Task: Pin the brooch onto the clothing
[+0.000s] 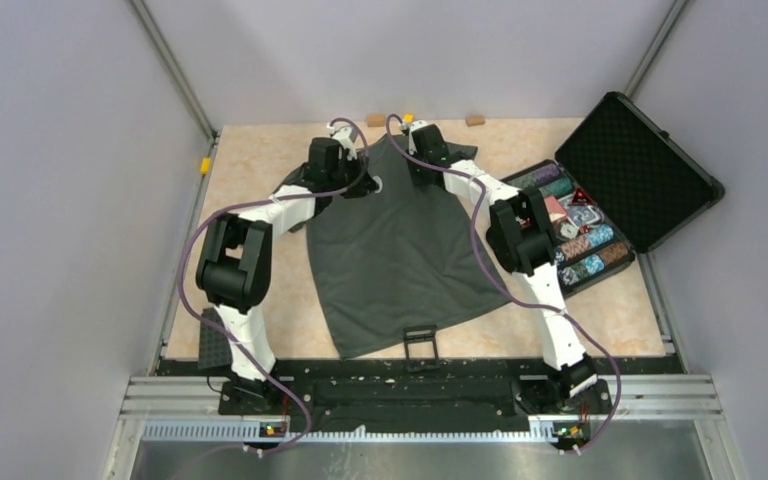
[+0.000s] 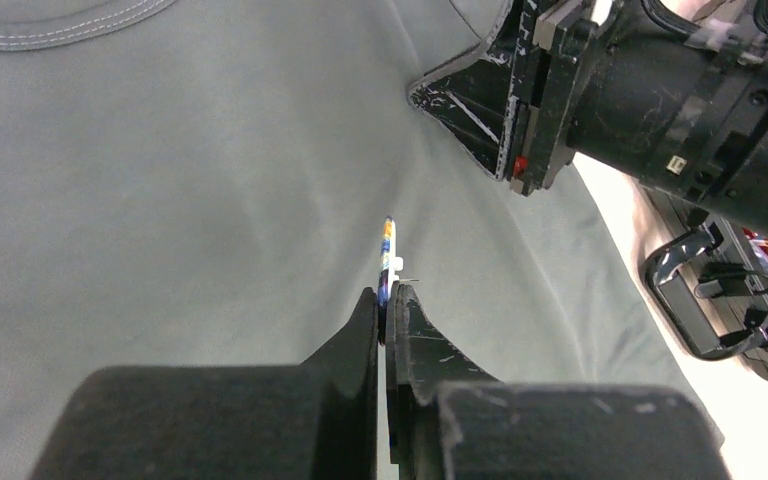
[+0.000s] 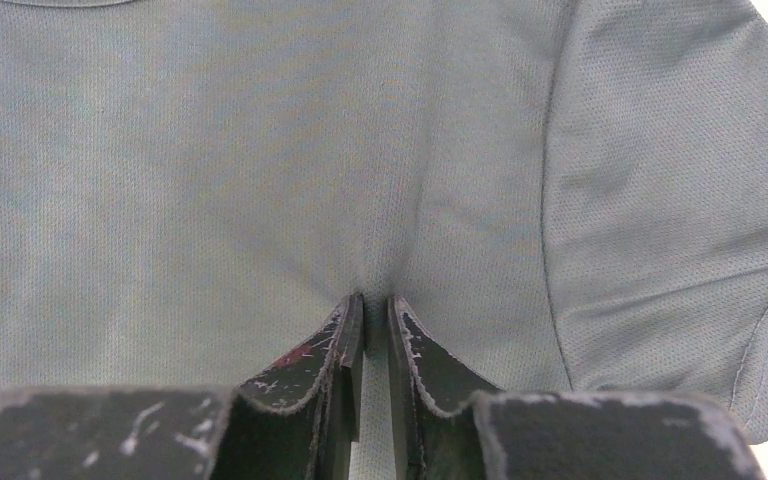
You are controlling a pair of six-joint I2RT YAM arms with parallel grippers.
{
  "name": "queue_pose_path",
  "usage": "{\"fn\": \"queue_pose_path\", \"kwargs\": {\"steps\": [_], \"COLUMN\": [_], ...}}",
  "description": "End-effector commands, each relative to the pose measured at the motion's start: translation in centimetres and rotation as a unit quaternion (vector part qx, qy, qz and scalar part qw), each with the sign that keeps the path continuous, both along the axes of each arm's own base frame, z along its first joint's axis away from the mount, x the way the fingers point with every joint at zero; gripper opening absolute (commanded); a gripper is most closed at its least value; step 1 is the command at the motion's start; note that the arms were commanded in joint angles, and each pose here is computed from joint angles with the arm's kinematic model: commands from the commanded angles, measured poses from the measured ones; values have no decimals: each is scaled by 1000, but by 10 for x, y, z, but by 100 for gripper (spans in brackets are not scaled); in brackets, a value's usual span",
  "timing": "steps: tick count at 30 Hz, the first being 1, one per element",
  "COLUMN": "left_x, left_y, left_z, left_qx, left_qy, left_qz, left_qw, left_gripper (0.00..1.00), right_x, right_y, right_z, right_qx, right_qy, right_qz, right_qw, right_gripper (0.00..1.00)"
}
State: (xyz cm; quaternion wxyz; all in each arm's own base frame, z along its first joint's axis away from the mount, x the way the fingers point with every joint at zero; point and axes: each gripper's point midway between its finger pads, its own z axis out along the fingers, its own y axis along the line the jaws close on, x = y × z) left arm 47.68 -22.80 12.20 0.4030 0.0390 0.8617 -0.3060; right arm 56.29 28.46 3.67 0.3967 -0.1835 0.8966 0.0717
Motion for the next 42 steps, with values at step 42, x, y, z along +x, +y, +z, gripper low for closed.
{"fn": "queue_pose_path", "kwargs": {"steps": [42], "left_x": [63], "left_y": [-47], "left_z": [-65], "left_qx": [60], "left_qy": [82], "left_qz": [5], "left_qw": [995], "left_gripper": [0], "right_x": [-30], "right_y": [43], "right_z": [93], "right_qx": [287], "right_qy": [-47], "right_qz": [112], "right_qw": [950], "right_gripper": [0]}}
